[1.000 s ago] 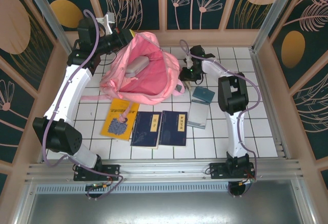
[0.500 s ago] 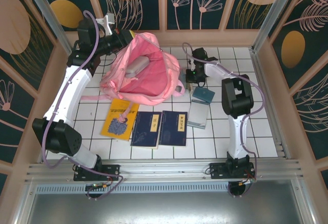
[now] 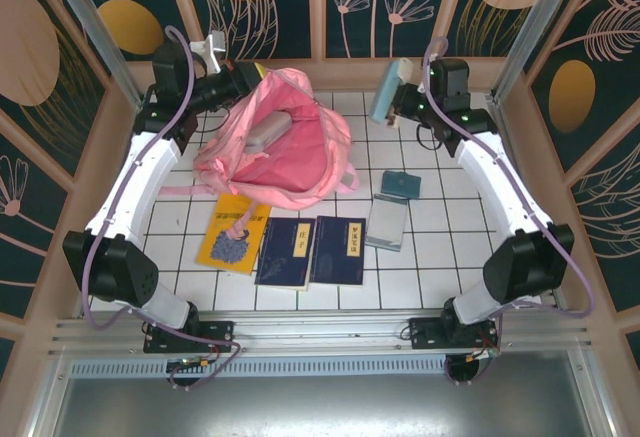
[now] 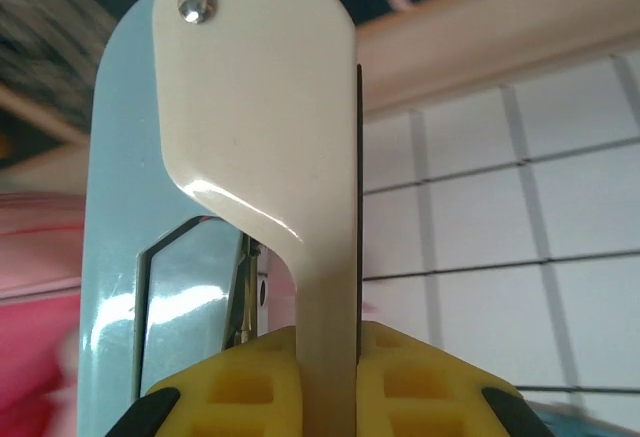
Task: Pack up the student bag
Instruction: Pick up the personal item from the top-center of the table, then place the personal item in the student bag.
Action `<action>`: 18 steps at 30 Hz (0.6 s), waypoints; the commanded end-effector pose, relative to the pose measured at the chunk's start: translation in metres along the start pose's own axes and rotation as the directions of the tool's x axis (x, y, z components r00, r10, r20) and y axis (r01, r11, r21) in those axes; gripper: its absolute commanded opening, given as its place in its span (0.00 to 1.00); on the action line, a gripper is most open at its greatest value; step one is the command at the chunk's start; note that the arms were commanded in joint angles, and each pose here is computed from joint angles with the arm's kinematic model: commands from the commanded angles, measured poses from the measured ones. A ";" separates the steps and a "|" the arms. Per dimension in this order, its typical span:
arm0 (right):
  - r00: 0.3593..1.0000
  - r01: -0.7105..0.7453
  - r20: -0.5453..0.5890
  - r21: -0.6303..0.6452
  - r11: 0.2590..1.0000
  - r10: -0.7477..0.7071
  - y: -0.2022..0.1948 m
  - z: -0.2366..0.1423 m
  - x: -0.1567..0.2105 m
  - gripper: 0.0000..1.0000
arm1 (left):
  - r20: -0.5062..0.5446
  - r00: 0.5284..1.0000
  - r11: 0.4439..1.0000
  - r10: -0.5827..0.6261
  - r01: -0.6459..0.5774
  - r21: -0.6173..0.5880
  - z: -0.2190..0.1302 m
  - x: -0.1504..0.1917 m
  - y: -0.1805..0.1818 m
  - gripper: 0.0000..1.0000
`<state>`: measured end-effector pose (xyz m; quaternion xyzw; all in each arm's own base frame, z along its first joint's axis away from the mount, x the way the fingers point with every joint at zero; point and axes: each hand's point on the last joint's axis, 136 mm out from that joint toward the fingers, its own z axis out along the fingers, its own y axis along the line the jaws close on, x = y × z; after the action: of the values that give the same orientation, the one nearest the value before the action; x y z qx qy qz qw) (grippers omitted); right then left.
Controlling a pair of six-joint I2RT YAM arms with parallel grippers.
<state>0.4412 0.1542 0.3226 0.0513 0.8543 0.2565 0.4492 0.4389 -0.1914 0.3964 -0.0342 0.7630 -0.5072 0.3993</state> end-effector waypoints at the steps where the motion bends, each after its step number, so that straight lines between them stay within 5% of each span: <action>1: 0.998 -0.043 -0.052 -0.286 0.957 0.030 0.082 -0.015 0.007 0.00 | 0.067 0.995 0.991 0.068 -0.075 0.107 -0.013 -0.015 -0.035 0.00; 5: 0.990 -0.021 -0.136 -0.438 0.899 -0.043 0.157 -0.031 0.049 0.00 | 0.043 0.996 0.992 0.078 -0.081 0.094 -0.005 -0.005 -0.034 0.00; 10: 0.951 -0.098 -0.302 -0.476 0.874 -0.058 0.183 -0.023 0.123 0.00 | 0.037 0.993 0.992 0.108 -0.111 0.068 -0.002 -0.003 -0.039 0.00; 18: 0.904 -0.223 -0.404 -0.171 0.960 0.138 0.152 0.056 0.146 0.00 | -0.002 0.991 0.988 0.132 -0.131 0.087 0.011 0.006 -0.054 0.00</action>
<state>0.3446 0.3582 0.2630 -0.0458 0.8783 0.4116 0.2389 0.4261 -0.2211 0.3894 -0.0077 0.7762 -0.5046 0.3780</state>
